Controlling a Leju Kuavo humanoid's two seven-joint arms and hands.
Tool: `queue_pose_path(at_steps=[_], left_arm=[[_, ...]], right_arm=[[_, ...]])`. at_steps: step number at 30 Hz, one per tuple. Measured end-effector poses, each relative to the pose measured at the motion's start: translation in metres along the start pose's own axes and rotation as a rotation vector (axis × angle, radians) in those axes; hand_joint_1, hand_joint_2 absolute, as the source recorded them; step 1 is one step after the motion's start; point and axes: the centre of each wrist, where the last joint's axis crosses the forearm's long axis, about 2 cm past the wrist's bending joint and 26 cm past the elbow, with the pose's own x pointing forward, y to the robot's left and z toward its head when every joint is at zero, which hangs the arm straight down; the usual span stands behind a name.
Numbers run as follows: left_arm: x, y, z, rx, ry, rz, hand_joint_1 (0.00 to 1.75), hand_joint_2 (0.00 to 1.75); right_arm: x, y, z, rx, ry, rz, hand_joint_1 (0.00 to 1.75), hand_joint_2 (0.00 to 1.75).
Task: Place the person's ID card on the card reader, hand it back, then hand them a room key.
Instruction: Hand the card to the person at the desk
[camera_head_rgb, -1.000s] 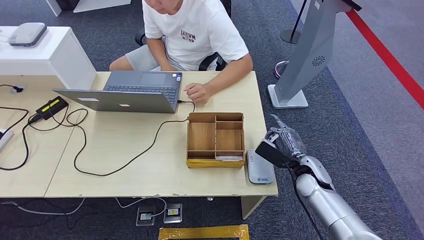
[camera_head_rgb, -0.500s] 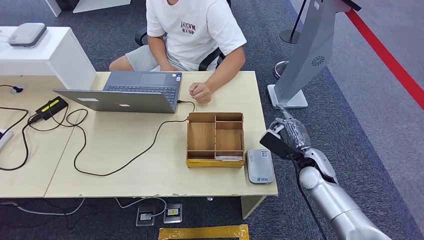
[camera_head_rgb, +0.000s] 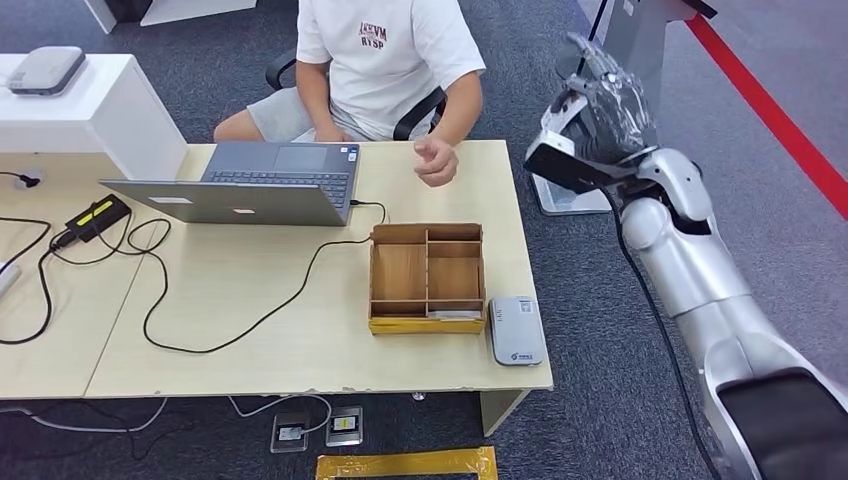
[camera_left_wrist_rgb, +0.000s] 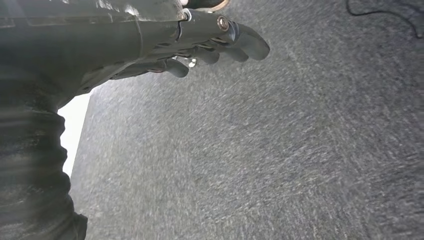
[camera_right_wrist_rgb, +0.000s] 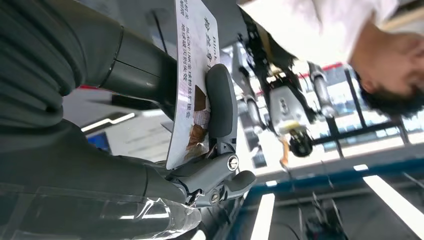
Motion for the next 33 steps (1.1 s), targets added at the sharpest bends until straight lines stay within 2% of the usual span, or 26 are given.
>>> queue_pose_path(at_steps=[3, 8, 18, 28, 29, 30, 33], left_arm=[[0.003, 0.001, -0.001, 0.0, -0.006, 0.001, 0.0, 1.75], [0.001, 0.003, -0.001, -0.003, -0.01, -0.007, 0.0, 1.75], [-0.002, 0.006, -0.002, 0.004, -0.011, -0.019, 0.0, 1.75], [-0.005, 0.007, -0.002, 0.005, -0.011, -0.029, 0.0, 1.75], [-0.005, 0.007, -0.002, 0.005, -0.011, -0.029, 0.0, 1.75], [-0.005, 0.007, -0.002, 0.004, -0.011, -0.029, 0.0, 1.75], [-0.005, 0.006, -0.002, 0.004, -0.011, -0.029, 0.0, 1.75]], right_arm=[[0.02, -0.006, -0.035, -0.001, -0.035, 0.016, 1.75, 1.75], [0.049, 0.004, -0.06, 0.069, -0.074, 0.033, 1.75, 1.75], [0.077, 0.023, -0.072, 0.178, -0.076, 0.056, 1.75, 1.75], [0.09, 0.031, -0.078, 0.273, -0.041, 0.113, 1.75, 1.75], [0.09, 0.033, -0.077, 0.279, -0.039, 0.118, 1.7, 1.75], [0.09, 0.034, -0.076, 0.284, -0.036, 0.122, 1.38, 1.75], [0.089, 0.037, -0.074, 0.298, -0.025, 0.131, 0.11, 1.75]])
